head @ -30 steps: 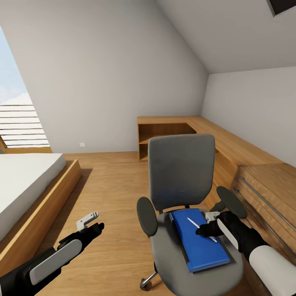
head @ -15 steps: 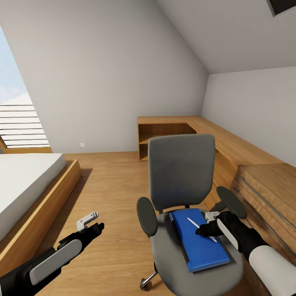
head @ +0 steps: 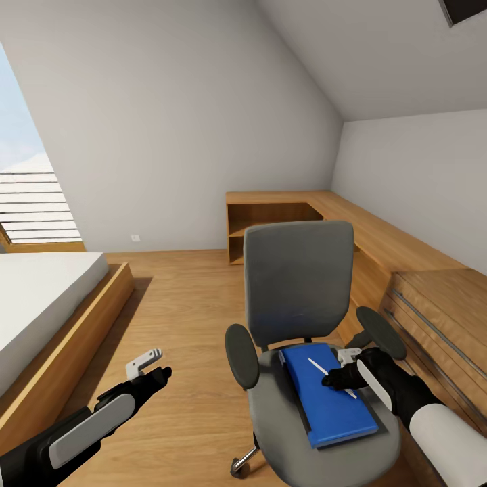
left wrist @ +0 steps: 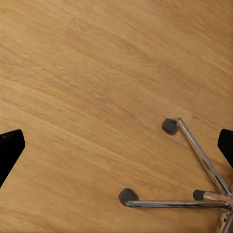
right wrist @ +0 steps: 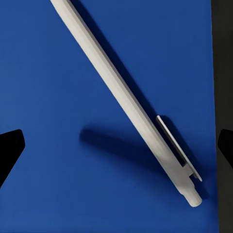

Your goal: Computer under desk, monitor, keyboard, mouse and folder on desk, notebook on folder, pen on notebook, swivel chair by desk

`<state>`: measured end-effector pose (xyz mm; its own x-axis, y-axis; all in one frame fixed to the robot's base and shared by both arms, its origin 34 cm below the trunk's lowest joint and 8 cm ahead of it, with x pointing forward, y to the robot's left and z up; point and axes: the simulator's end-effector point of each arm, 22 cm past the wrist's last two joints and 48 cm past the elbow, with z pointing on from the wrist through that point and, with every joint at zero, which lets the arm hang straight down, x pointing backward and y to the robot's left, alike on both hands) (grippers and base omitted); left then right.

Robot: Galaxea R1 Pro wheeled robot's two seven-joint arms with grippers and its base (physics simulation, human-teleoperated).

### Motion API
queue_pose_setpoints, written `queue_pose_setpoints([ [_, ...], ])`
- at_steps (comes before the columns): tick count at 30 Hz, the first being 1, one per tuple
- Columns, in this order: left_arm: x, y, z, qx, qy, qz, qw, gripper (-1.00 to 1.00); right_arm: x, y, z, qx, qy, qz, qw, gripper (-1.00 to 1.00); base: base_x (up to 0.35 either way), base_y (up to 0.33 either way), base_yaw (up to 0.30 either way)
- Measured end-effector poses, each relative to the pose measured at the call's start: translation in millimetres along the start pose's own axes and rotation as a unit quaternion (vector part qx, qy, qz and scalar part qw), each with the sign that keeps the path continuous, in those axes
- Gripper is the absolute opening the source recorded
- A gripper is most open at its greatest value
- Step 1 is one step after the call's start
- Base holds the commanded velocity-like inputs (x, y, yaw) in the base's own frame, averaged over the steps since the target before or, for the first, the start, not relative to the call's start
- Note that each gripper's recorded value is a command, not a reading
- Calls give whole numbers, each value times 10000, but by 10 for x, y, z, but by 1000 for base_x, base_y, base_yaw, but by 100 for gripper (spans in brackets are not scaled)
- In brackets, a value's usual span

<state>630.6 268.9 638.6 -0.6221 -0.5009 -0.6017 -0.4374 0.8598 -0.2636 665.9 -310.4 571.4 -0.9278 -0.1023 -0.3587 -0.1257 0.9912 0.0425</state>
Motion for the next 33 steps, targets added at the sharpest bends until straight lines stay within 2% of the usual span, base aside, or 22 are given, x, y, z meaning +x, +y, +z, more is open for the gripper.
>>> queue_pose_setpoints([
  [7, 100, 42, 91, 3, 3, 7, 10000, 100, 67, -2, 122, 1, -3, -5, 10000, 100, 0, 0, 0],
  [33, 101, 40, 91, 15, 4, 11, 10000, 100, 65, -5, 122, -1, -8, -2, 10000, 100, 0, 0, 0],
])
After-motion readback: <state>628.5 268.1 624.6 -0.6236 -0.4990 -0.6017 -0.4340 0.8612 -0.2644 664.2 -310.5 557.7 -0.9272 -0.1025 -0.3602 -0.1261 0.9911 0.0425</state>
